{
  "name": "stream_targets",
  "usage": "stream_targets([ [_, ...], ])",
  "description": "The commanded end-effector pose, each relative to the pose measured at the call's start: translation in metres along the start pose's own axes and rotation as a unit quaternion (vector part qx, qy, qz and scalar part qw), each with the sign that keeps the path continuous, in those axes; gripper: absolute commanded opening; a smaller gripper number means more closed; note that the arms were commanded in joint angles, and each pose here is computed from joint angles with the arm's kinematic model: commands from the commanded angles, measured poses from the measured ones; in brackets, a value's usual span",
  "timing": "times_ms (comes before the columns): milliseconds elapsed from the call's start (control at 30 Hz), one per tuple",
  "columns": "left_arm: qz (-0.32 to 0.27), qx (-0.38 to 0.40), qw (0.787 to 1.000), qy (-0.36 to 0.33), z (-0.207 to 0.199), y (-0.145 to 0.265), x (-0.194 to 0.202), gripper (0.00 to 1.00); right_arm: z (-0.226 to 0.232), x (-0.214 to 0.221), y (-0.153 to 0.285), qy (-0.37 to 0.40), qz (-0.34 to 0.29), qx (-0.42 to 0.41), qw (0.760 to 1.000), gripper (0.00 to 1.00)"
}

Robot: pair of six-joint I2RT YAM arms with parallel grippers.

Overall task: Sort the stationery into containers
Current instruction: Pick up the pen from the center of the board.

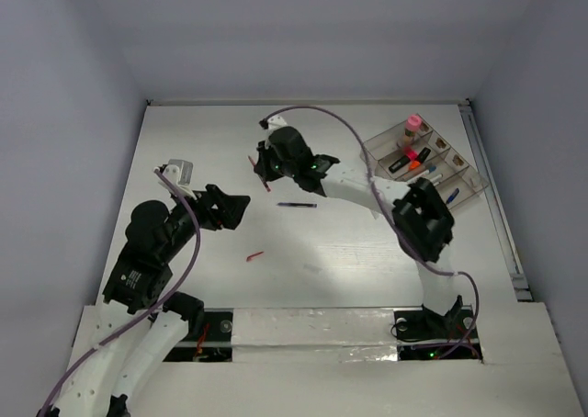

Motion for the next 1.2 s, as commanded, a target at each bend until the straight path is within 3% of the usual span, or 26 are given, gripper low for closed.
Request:
stream_targets([
  [0, -0.012, 0.059, 0.998, -0.013, -0.017, -0.007, -0.005, 0.82, 0.026, -0.104, 0.08, -0.025, -0.18, -0.072, 0.981, 0.0],
  [67, 0.004, 0.064, 0.998, -0.013, -0.016, -0.014, 0.001, 0.76, 0.023, -0.079, 0.088, -0.039, -0.168, -0.077, 0.982, 0.0],
  [133, 0.007, 0.073, 0.997, -0.016, -0.017, -0.019, 0.002, 0.7, 0.028, -0.094, 0.119, -0.053, -0.217, -0.099, 0.97, 0.0],
  [167, 0.017, 0.078, 0.997, -0.013, -0.018, -0.023, 0.005, 0.66, 0.027, -0.074, 0.121, -0.059, -0.205, -0.105, 0.971, 0.0],
  [267, 0.031, 0.096, 0.995, -0.002, -0.021, -0.032, 0.011, 0.61, 0.032, -0.088, 0.155, -0.082, -0.257, -0.129, 0.954, 0.0],
  [433, 0.04, 0.147, 0.988, 0.018, -0.034, -0.042, 0.014, 0.61, 0.041, -0.089, 0.185, -0.101, -0.278, -0.175, 0.939, 0.0],
  [700, 0.043, 0.166, 0.984, 0.047, -0.035, -0.059, 0.018, 0.58, 0.046, -0.093, 0.226, -0.154, -0.336, -0.224, 0.902, 0.0],
  [1167, 0.059, 0.254, 0.962, 0.077, -0.071, -0.07, 0.023, 0.47, 0.051, -0.086, 0.236, -0.171, -0.348, -0.258, 0.885, 0.0],
])
Point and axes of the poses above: each gripper's point midway between its finger pads, its own y axis back along the fingers, its own z axis along the line the jaws close on, x = y × z, the point moved 3 cm from there along y, back along the fingers, and after that the axes turned 9 degrees about y, right-handed, at the moved point
